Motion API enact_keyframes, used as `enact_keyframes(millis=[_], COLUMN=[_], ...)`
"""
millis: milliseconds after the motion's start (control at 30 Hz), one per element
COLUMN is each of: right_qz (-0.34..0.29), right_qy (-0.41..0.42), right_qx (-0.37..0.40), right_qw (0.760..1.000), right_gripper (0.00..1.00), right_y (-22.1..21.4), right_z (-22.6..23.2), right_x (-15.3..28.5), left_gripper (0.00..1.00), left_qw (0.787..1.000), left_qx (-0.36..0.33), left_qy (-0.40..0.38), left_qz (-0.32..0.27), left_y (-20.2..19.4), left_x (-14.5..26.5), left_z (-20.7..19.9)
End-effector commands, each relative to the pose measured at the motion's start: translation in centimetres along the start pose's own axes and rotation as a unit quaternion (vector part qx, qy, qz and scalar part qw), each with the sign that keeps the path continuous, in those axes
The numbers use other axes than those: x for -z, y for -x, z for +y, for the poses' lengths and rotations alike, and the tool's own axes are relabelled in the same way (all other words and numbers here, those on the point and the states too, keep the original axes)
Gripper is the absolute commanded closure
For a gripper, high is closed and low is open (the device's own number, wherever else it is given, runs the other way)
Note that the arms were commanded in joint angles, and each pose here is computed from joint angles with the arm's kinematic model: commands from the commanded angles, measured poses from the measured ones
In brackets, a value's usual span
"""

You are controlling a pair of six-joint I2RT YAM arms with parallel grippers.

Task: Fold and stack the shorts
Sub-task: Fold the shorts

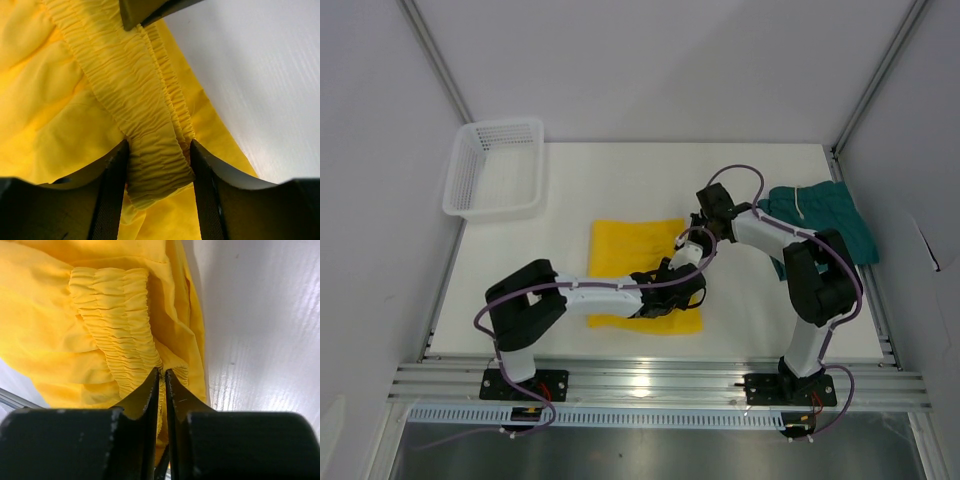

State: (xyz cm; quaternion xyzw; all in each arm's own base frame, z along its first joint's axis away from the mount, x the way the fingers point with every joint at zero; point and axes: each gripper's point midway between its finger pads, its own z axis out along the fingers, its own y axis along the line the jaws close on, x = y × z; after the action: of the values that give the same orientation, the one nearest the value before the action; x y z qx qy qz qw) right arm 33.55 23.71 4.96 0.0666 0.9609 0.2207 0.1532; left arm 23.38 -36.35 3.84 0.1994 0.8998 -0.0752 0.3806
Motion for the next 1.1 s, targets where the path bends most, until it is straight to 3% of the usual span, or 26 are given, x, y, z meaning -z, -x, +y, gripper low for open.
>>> enact_keyframes(millis=[0,67,100,233,433,533,633,767,867,1067], right_qz=[-0.029,-0.033,-0.034,-0.048,-0.053,-0.047,-0.052,-0.074,-0.056,-0.038], right_qy=[0.005,0.006,0.007,0.018,0.045,0.067,0.126,0.185,0.189,0.224], right_qx=[0.028,0.035,0.036,0.042,0.041,0.032,0.015,0.004,-0.003,-0.014], right_qw=[0.999,0.999,0.999,0.998,0.997,0.996,0.99,0.98,0.98,0.974], right_gripper=[0.9,0.88,0.75,0.58,0.51,0.42,0.39,0.45,0.51,0.76], right_y=[1.8,1.9,1.9,2.4,2.5,2.1,1.8,2.5,2.0,-0.2], right_z=[1.6,2.0,2.3,3.2,4.5,4.8,5.3,5.3,4.4,4.0], right_x=[0.3,0.5,0.8,2.0,3.4,3.8,5.0,6.6,6.2,5.4], left_gripper=[0.48,0.47,0.47,0.43,0.38,0.34,0.3,0.27,0.24,0.23], left_qw=[0.999,0.998,0.997,0.997,0.994,0.993,0.993,0.994,0.995,0.997], left_qx=[-0.014,-0.009,-0.011,-0.012,0.002,0.016,0.022,0.023,0.018,0.008], left_qy=[-0.045,-0.059,-0.061,-0.067,-0.096,-0.1,-0.093,-0.085,-0.076,-0.055], left_qz=[-0.022,-0.033,-0.037,-0.043,-0.059,-0.062,-0.063,-0.063,-0.063,-0.061], left_y=[0.0,0.4,0.4,0.1,-0.2,-0.4,-0.6,0.0,1.3,3.5], left_x=[2.1,3.3,3.7,5.4,7.5,7.6,7.7,7.7,7.6,7.5], left_z=[-0.4,-0.1,0.1,1.5,2.9,4.0,4.9,5.3,5.0,4.5])
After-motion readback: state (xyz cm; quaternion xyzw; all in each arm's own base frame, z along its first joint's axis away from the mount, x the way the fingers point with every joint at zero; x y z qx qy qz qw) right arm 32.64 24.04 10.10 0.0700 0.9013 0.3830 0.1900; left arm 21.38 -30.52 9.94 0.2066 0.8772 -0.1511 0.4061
